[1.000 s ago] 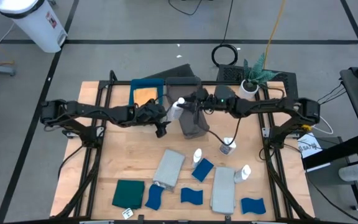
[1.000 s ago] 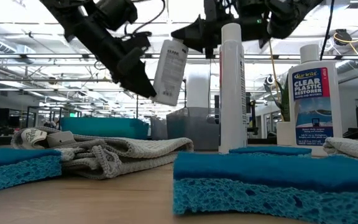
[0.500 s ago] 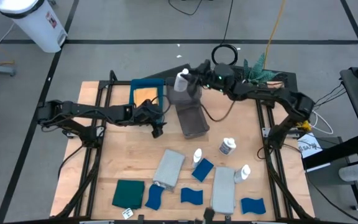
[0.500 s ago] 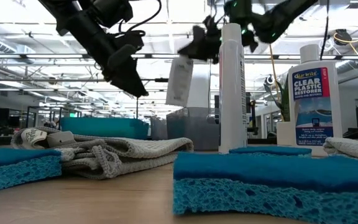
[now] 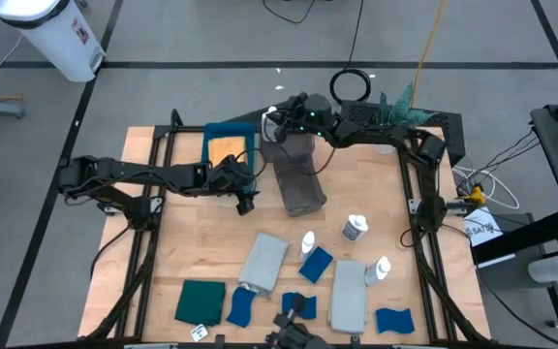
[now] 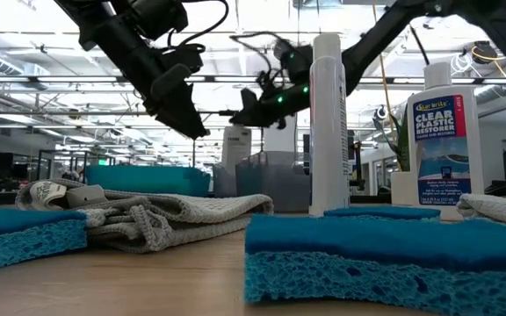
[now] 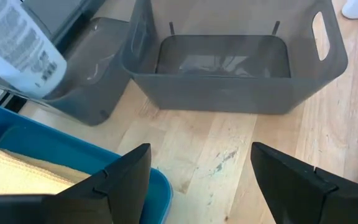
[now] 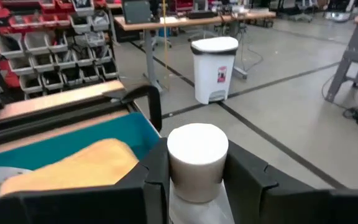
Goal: Pick & Place Kitchen Items
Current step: Put the white plastic restorer bottle into the top black bin, then adjust the bottom black bin on the table
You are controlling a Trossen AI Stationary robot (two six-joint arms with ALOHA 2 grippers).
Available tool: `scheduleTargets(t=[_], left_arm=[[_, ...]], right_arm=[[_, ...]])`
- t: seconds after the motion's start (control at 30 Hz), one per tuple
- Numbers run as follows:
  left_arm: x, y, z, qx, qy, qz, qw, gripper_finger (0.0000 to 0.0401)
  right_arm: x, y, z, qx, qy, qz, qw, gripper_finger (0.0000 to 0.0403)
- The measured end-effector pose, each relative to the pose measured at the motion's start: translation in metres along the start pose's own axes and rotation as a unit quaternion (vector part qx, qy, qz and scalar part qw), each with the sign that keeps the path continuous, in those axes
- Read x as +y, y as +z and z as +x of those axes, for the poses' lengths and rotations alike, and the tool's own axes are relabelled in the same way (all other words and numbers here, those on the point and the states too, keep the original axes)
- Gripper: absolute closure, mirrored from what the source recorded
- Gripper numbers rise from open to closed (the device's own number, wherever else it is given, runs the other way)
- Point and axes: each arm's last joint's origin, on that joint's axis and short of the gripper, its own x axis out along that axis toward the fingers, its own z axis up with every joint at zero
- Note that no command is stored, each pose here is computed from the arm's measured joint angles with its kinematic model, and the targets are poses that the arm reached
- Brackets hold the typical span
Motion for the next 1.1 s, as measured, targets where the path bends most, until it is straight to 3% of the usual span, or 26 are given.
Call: scheduleTargets(t=[0.4, 0.6, 0.7, 0.87, 1.1], left_arm=[[0.0, 0.0, 0.0, 0.0, 0.0, 0.001, 1.0, 0.0123], [0.0, 0.0, 0.0, -0.001, 0.0, 0.001, 1.0, 0.0123], [0.0, 0.0, 0.0, -0.001, 0.0, 0.001, 1.0, 0.0123], [0.0, 0.0, 0.0, -0.002, 0.0, 0.0, 1.0, 0.0123], [-0.002, 0.007, 0.0, -0.037, -0.015, -0.058, 0.997, 0.0123]], right_arm=[[0.001, -0.009, 0.004, 0.016, 0.0, -0.022, 1.0, 0.0314], [0.001, -0.008, 0.004, 0.014, 0.0, -0.025, 1.0, 0.0205], [0.002, -0.009, 0.004, 0.018, 0.001, -0.025, 1.0, 0.0171], [0.01, -0.004, -0.001, 0.035, 0.011, -0.042, 0.998, 0.0146], [0.04, 0.04, -0.04, 0.089, 0.048, -0.114, 0.988, 0.0148]])
